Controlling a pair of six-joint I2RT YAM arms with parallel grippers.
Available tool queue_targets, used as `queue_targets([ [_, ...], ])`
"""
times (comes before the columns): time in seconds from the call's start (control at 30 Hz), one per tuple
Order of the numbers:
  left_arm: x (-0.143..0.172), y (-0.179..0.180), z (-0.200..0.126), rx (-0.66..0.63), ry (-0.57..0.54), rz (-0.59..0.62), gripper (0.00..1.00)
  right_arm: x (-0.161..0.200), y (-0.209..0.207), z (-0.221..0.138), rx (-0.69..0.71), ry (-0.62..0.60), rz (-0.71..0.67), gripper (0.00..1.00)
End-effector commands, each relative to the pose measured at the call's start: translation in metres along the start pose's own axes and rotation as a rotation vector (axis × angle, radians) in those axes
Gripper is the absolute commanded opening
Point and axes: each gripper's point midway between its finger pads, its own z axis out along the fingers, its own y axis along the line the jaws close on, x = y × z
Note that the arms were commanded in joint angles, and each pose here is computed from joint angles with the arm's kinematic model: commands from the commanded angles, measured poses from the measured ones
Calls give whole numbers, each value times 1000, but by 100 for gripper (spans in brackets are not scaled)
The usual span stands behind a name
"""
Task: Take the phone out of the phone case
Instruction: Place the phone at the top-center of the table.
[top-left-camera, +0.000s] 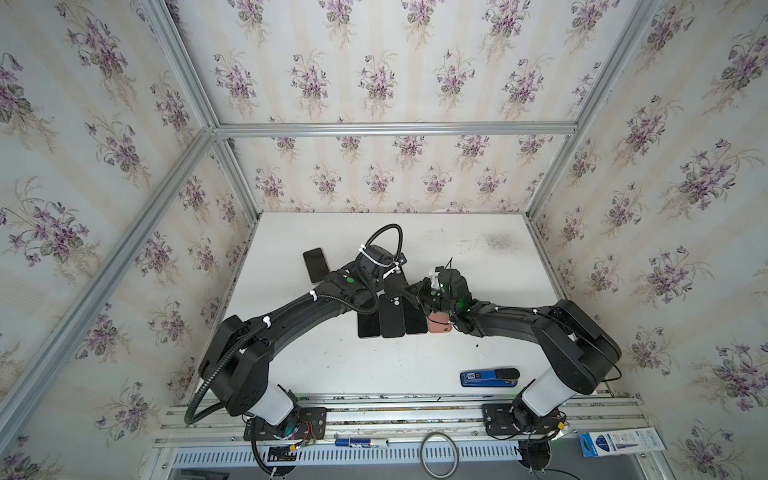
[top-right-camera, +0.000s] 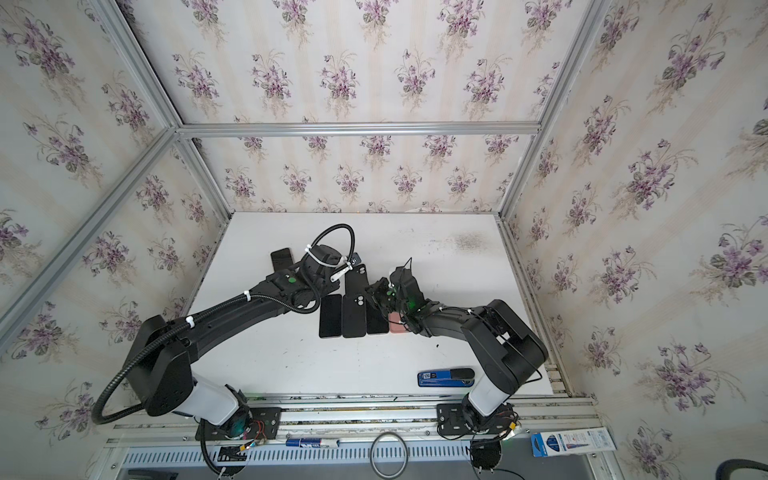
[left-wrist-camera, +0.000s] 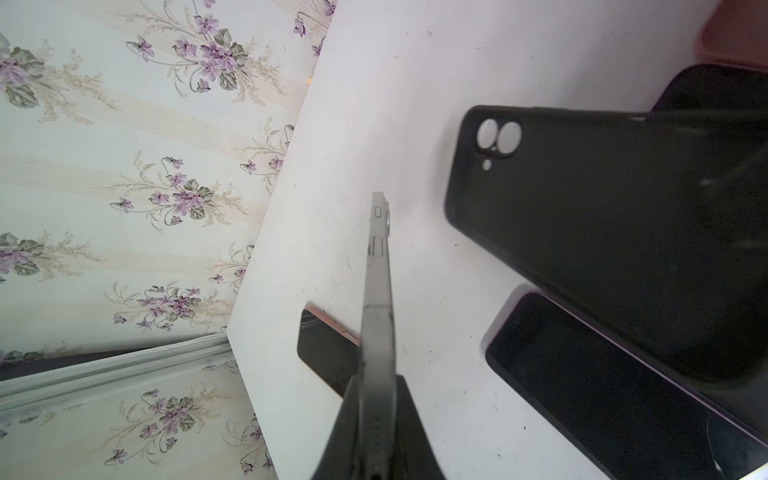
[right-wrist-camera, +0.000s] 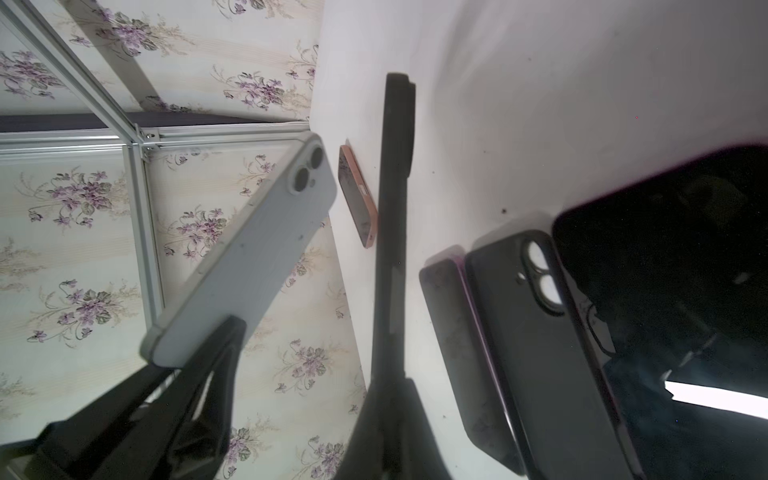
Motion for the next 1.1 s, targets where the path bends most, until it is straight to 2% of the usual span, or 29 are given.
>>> queue_targets([
  [0.0, -7, 11, 8, -64, -19, 17, 0, -11, 9, 9, -25, -12, 15, 0],
  [0.27, 3, 5, 30, -78, 15, 63, 0, -32, -5, 31, -8, -18, 69, 0],
  [0.6, 18, -14, 48, -43, 31, 116, 0, -33, -10, 48, -14, 11, 89, 0],
  [0.77, 25, -29, 54, -21, 15, 164, 3, -31, -17, 50, -12, 19, 100, 0],
  [0.87, 27, -33, 55, -11, 10, 188, 7, -30, -17, 51, -18, 25, 104, 0],
  [0.97, 29, -36, 58, -15, 11, 212, 23, -31, -19, 51, -13, 21, 106, 0],
  [1.0, 30, -36, 59, -17, 17, 217, 24, -49, -21, 47, -16, -11, 122, 0],
  [1.07, 31, -38, 61, -11, 22, 219, 29, -49, -22, 48, -21, -10, 131, 0],
])
